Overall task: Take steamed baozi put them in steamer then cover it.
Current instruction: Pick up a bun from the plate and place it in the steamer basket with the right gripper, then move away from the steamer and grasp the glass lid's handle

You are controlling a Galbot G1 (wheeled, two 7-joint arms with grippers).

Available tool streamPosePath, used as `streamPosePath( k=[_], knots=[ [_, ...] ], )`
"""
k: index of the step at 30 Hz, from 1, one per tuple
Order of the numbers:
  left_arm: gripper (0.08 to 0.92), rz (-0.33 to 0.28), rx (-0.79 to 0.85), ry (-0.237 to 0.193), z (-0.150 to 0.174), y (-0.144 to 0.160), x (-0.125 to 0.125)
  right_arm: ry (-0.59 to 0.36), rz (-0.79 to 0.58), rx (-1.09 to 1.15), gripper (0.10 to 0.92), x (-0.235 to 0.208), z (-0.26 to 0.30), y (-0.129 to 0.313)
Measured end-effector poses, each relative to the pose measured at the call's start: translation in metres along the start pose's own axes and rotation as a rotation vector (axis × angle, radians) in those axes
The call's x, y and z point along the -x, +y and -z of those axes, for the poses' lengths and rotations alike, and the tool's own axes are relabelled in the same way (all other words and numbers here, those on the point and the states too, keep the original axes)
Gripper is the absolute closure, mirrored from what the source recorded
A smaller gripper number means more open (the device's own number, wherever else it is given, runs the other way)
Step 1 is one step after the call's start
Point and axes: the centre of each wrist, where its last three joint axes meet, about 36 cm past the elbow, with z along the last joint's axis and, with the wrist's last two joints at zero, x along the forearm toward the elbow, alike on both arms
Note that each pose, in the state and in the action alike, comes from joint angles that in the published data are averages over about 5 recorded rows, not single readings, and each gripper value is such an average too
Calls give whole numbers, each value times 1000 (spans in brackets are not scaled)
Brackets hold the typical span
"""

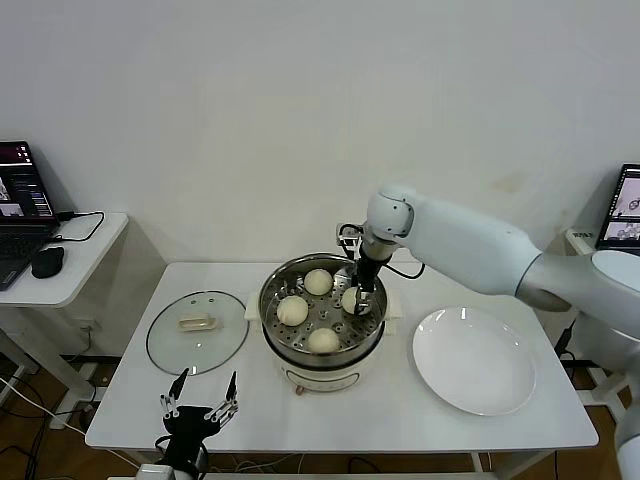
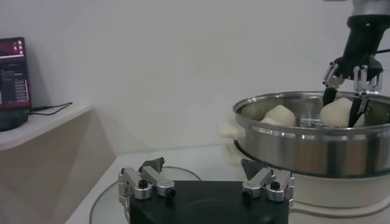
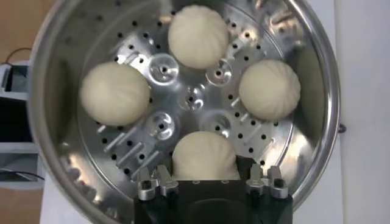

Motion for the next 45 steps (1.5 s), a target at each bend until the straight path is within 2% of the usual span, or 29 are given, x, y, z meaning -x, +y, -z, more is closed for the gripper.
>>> streamPosePath(
  k=[6,11,15,24,30,35,45],
  knots=[
    [177,-10,-1,6,-1,-4,-1,-28,-15,15,212,-11,-5,1],
    [177,-20,0,13,-3,-6,-4,-79,-38,25,200,-35,-20,6],
    [177,-15,1,8,-4,-4,-4,-155,-85,37,199,-59,-44,12],
    [177,23,-3,-8,-9,3,-2,-473,-377,83,200,-110,-123,43],
    [177,30,-5,-14,-14,3,0,-730,-589,185,200,-119,-168,82],
    [177,26,8,-24,-15,5,3,-913,-761,308,200,-104,-201,121],
    [177,28,73,-40,-18,16,15,-1169,-998,606,200,-29,-254,211]
  ],
)
